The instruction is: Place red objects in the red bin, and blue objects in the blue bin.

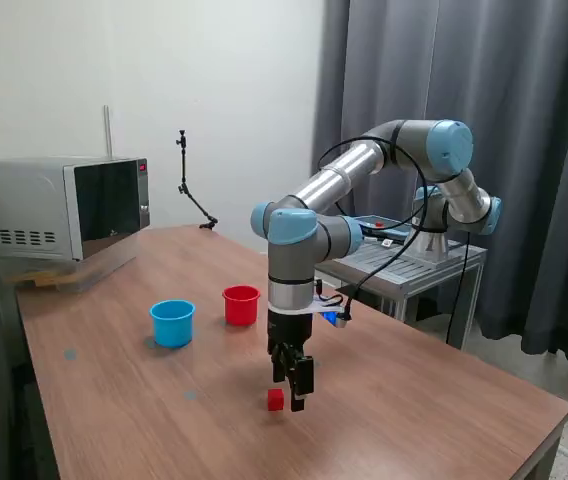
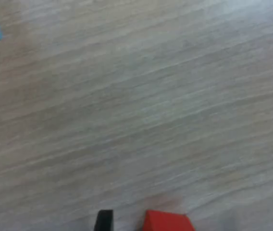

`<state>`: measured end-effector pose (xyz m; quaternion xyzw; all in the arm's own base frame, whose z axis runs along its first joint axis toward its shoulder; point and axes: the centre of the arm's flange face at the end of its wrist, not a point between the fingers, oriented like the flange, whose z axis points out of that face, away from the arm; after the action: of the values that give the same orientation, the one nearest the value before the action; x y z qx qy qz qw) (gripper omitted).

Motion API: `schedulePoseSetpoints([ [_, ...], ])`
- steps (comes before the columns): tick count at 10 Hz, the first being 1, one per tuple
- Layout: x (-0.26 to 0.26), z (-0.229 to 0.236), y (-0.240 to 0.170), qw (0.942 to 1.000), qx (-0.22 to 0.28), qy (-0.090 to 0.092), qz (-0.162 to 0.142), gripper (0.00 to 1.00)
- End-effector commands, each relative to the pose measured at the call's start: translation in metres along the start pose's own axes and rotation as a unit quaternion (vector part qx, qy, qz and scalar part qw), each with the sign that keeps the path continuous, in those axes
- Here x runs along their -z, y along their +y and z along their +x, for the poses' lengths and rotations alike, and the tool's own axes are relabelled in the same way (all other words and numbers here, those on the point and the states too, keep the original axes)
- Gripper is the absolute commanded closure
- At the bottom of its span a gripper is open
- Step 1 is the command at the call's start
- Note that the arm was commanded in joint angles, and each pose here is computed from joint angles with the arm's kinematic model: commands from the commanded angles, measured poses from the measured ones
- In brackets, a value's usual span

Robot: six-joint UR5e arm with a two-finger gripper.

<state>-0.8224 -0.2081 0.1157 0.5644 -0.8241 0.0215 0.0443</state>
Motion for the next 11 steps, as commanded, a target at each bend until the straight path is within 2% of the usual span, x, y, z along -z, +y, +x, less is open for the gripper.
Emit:
schedulePoseSetpoints([
  [1, -0.0044, 0.0001, 0.0016, 1.0, -0.002, -0.005, -0.002, 0.0],
  [11, -0.0023, 0.001, 0.0034, 1.0, -0.001, -0.004, -0.005, 0.0],
])
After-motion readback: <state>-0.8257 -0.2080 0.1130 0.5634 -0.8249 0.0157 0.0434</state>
